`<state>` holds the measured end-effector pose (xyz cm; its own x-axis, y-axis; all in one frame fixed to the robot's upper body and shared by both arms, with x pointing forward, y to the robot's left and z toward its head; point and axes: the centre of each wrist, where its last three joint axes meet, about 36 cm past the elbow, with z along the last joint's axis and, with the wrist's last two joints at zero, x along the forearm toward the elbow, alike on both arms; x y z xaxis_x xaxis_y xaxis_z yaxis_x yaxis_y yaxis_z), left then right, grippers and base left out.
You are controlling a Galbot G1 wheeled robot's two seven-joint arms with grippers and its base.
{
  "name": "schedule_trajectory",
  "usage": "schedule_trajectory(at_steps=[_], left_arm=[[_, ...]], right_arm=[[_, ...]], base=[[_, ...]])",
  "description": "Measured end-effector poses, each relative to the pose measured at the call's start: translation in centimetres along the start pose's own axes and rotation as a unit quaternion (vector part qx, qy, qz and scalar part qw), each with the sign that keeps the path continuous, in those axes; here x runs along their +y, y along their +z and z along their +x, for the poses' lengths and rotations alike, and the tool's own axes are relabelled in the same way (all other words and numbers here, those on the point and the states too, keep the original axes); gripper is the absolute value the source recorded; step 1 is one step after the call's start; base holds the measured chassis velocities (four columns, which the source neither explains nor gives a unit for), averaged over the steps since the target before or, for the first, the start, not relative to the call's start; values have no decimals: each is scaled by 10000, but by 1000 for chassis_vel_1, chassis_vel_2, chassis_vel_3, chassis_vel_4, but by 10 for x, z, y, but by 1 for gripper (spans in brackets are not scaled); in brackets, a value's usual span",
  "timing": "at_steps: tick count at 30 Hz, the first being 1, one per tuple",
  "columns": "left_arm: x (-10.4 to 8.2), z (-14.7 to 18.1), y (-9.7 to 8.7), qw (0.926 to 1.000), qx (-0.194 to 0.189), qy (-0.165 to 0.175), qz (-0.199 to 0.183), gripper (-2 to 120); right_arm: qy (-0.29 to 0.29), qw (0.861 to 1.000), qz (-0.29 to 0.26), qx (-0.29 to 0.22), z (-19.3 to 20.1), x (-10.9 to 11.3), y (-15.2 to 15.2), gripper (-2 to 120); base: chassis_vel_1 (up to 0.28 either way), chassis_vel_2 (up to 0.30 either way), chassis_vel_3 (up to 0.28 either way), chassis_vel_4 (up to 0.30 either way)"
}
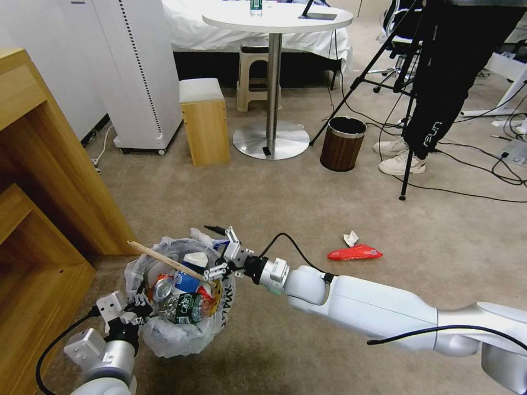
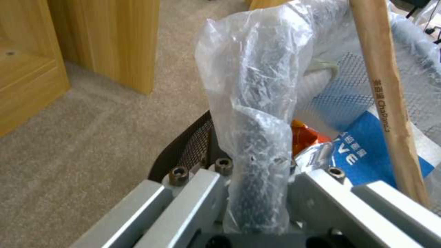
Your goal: Pick up the trash bin and place the garbage on the floor into it.
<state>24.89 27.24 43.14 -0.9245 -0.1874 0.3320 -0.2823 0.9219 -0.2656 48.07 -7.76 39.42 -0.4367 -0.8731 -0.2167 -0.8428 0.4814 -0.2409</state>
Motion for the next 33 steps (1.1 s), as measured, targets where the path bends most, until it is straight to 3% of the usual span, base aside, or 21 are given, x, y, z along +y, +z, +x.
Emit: schedule_trajectory(at_steps=[4,7,8,10,11,12,14,15,17,18,19,22,23,24,26,27,28,33], left_arm=[[2,-1,-1,10000,-18,-22,-10,0],[5,1,-2,10000,-49,-76,-16,0],[5,1,-2,10000,-49,-76,-16,0],[4,2,-4,9999,-77,-78,-14,0],[4,3,-5,9999,-93,-75,-11,0],[4,3,-5,9999,-93,-75,-11,0],[3,4,-5,9999,-84,-71,-20,0],[3,4,-5,9999,-84,-71,-20,0],[4,5,-5,9999,-86,-77,-53,0],[4,5,-6,9999,-99,-63,-78,0],[4,5,-6,9999,-99,-63,-78,0],[4,7,-8,9999,-110,-35,-126,0],[4,7,-8,9999,-110,-35,-126,0],[4,8,-9,9998,-108,-19,-145,0],[5,8,-10,9998,-93,-5,-176,0],[5,8,-10,9998,-93,-5,-176,0],[5,8,-11,9997,-82,15,-215,0],[8,8,-12,9993,-86,29,-370,0]], right_arm=[[632,9974,-278,-194,1,-15,-21,100],[1522,9850,-761,-279,11,-43,-48,100],[1522,9850,-761,-279,11,-43,-48,100],[2054,9729,-1029,-254,22,-57,-60,100],[2551,9578,-1312,-205,34,-69,-71,100],[2551,9578,-1312,-205,34,-69,-71,100],[3185,9328,-1688,2,53,-83,-87,100],[3185,9328,-1688,2,53,-83,-87,100],[3802,9057,-1856,252,75,-98,-100,100],[4144,8877,-1912,604,90,-104,-105,100],[4144,8877,-1912,604,90,-104,-105,100],[4781,8438,-1964,1444,121,-113,-112,100],[4781,8438,-1964,1444,121,-113,-112,100],[4981,8251,-2021,1739,135,-111,-109,100],[5109,8103,-2069,1987,151,-107,-104,100],[5109,8103,-2069,1987,151,-107,-104,100],[5218,7976,-2074,2201,169,-102,-97,100],[5342,7861,-1799,2536,202,-89,-71,100]], base=[[0,0,0,0],[0,0,0,0],[0,0,0,0],[0,0,0,0],[0,0,0,0],[0,0,0,0],[0,0,0,0],[0,0,0,0],[0,0,0,0],[0,0,0,0],[0,0,0,0],[0,0,0,0],[0,0,0,0],[0,0,0,0],[0,0,0,0],[0,0,0,0],[0,0,0,0],[0,0,0,0]])
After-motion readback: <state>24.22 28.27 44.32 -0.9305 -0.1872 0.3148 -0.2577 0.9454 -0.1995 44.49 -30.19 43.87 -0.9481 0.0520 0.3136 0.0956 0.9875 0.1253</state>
